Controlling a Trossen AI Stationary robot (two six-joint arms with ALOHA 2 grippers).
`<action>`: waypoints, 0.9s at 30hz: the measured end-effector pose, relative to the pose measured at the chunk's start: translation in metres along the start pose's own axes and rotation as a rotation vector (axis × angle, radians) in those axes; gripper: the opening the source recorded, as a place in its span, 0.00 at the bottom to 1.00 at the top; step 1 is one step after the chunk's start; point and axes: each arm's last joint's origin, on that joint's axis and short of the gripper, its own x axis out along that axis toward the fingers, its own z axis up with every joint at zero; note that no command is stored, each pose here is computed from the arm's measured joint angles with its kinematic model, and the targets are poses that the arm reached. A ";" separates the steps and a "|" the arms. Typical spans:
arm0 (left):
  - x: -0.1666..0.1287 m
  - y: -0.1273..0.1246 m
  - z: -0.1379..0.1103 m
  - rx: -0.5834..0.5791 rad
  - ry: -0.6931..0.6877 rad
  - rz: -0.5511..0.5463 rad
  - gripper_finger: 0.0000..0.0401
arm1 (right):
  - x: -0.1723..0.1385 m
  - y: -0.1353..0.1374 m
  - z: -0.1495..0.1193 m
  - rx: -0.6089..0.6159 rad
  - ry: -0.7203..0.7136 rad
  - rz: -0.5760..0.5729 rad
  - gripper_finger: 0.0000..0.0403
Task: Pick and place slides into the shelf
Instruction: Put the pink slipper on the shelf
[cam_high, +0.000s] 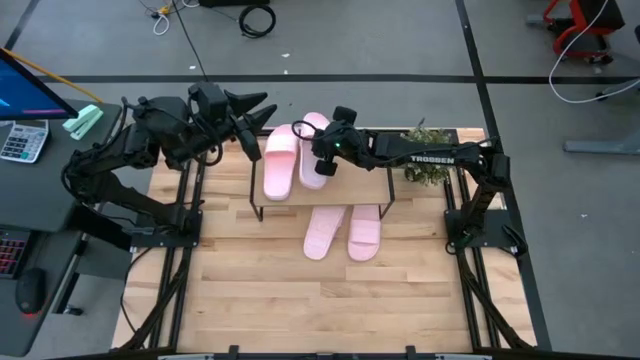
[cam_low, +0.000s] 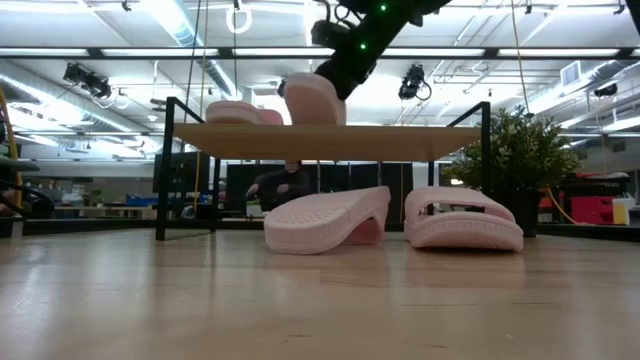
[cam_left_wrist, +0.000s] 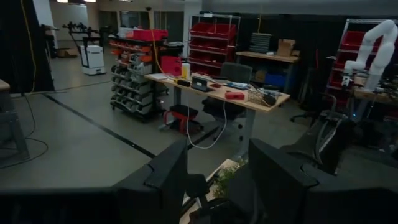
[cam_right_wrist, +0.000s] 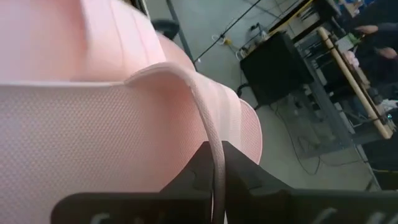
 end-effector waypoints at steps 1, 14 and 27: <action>0.000 0.000 0.000 -0.001 -0.001 0.000 0.43 | 0.001 0.001 -0.001 -0.002 0.005 -0.001 0.03; 0.000 0.000 0.000 0.010 -0.003 0.000 0.43 | 0.018 0.011 -0.010 -0.005 0.041 0.086 0.03; 0.000 0.000 0.000 0.013 -0.001 0.000 0.43 | 0.020 0.013 -0.005 0.017 -0.023 0.132 0.04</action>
